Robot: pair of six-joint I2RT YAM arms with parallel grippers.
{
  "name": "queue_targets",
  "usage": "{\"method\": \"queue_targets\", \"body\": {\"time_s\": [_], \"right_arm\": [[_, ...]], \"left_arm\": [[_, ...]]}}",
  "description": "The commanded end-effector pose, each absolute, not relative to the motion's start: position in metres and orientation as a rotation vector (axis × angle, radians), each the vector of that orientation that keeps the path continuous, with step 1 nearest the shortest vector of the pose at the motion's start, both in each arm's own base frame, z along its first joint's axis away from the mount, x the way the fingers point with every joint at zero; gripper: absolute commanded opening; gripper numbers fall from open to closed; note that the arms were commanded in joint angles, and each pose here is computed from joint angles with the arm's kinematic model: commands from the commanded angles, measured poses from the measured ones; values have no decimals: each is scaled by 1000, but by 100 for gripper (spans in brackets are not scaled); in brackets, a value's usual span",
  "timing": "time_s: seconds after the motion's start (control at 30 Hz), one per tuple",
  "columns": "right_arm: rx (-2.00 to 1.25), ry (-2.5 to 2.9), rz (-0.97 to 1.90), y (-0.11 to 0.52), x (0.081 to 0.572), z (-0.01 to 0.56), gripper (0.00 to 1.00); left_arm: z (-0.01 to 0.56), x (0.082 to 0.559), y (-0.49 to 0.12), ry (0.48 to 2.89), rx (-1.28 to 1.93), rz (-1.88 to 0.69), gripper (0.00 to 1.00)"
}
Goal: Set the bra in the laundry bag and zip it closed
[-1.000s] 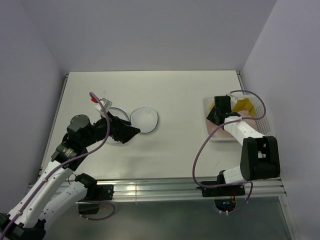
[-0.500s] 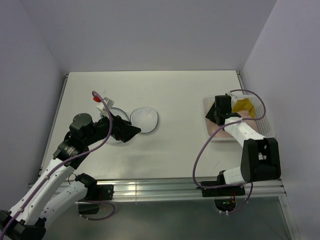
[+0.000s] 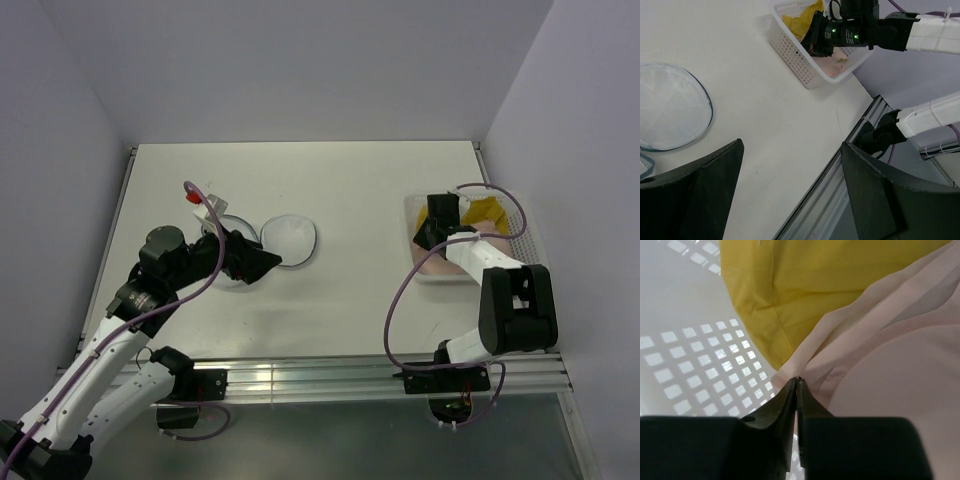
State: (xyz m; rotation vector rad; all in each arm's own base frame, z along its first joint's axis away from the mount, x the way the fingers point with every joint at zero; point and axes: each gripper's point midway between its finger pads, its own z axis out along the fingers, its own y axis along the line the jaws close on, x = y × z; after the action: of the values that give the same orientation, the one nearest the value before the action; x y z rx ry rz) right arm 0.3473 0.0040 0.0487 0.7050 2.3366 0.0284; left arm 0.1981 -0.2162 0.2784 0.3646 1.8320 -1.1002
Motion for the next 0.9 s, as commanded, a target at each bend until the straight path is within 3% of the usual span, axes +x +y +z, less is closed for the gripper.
{"method": "queue_targets", "body": {"time_s": [0.0,0.03,0.57,0.87], "right_arm": [[722,2240,38,-1,365,74,6],[726,2213,45,-1,367,83,0],[732,1810,134,-15,336,207,0],[691,1619,223,-14,311,279,0]], "left_arm": [[295,203,-216,1775,374,-1094,85],[294,203,-217,1777,374,-1093,85],[286,215,-226,1822,314,-1149,86],[293,208,-288,1821,362,-1355,93]]}}
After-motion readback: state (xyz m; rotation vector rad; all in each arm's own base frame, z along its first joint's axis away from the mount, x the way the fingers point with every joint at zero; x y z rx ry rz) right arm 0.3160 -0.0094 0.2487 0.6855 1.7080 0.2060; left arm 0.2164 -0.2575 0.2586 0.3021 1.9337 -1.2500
